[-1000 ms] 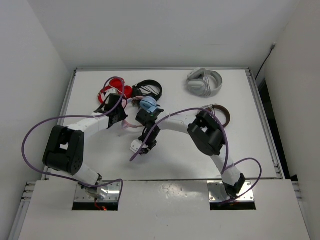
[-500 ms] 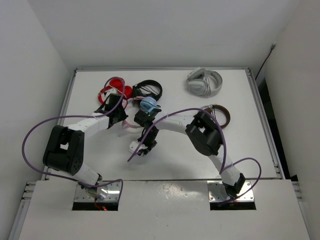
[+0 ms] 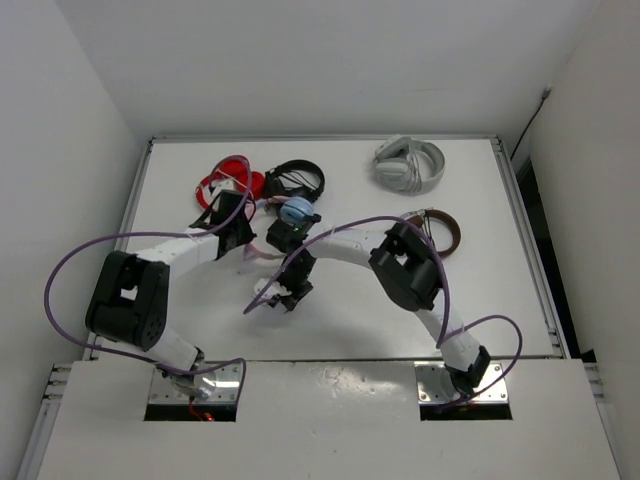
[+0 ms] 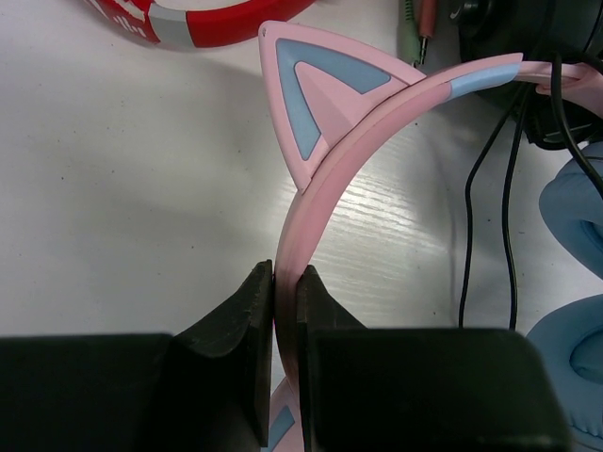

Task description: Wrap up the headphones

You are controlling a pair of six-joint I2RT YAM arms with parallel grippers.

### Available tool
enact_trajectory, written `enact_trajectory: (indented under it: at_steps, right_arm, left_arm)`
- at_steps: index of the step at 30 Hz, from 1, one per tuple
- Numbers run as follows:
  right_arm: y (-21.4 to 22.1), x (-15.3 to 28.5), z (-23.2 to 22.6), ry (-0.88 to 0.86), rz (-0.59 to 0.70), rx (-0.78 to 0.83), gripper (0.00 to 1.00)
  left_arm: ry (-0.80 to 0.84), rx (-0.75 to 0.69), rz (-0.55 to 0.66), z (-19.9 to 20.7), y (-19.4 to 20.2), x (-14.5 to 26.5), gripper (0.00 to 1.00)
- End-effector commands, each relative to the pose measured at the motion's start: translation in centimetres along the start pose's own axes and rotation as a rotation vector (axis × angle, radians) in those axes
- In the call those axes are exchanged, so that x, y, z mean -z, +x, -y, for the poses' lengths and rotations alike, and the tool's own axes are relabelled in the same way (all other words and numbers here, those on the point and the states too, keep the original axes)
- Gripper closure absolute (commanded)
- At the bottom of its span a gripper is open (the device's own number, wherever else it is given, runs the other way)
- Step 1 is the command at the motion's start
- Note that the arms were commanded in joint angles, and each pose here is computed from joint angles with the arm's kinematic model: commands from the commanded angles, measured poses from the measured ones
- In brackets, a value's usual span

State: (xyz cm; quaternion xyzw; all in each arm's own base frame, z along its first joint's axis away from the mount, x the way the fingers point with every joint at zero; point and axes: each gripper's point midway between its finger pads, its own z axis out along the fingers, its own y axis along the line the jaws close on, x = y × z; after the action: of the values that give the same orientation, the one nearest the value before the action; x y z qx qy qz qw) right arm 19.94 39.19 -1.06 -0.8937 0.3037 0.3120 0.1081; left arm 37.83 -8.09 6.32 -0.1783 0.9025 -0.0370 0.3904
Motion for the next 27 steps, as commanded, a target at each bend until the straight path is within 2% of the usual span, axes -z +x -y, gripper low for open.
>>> enact_trajectory:
  at_steps: [1,4,6,7,9,10,11,13,14,16,17,21,27]
  right_arm:
    - [-4.6,3.5,1.4,0.118,0.148,-0.079,1.0]
    - [-8.7,7.6,3.3,0.256,0.292,-0.097,1.0]
    - [-12.0,10.8,3.8,0.338,0.426,-0.161,1.0]
    - [-12.9,11.9,3.7,0.35,0.483,-0.259,1.0]
    - [-14.0,12.7,3.2,0.369,0.566,-0.331,1.0]
    - [-16.1,15.3,4.3,0.459,0.626,-0.251,1.0]
    - [-16.2,14.7,3.4,0.426,0.68,-0.388,1.0]
    - [-17.6,16.3,4.0,0.472,0.751,-0.378,1.0]
    - [-17.6,16.1,3.9,0.454,0.781,-0.462,1.0]
    - [-18.2,17.4,4.6,0.489,0.846,-0.479,1.0]
    - [-18.5,17.6,4.9,0.472,0.888,-0.568,1.0]
    - [-17.8,19.3,6.7,0.526,0.998,-0.717,1.0]
    - [-13.2,21.4,9.7,0.572,1.149,-1.004,1.0]
  left_arm:
    - [0.073,0.033,0.085,1.8,-2.2,1.2,1.0]
    - [0.073,0.033,0.085,1.7,-2.0,1.4,1.0]
    - [0.068,0.031,0.078,1.5,-1.7,1.3,1.0]
    - [0.073,0.033,0.085,1.6,-1.8,1.3,1.0]
    - [0.078,0.045,0.092,1.7,-2.1,1.5,1.0]
    - [0.078,0.045,0.092,1.7,-2.1,1.5,1.0]
    - [0.086,0.054,0.087,1.9,-2.0,1.5,1.0]
    - [0.094,0.053,0.082,2.0,-1.9,1.5,1.0]
    - [0.094,0.053,0.082,2.0,-1.9,1.6,1.0]
    - [0.11,0.064,0.083,2.3,-2.1,1.8,1.0]
    - [0.11,0.064,0.082,2.3,-2.1,1.8,1.0]
    - [0.124,0.075,0.086,2.6,-2.3,2.1,1.0]
    - [0.15,0.078,0.09,2.5,-2.1,3.1,1.0]
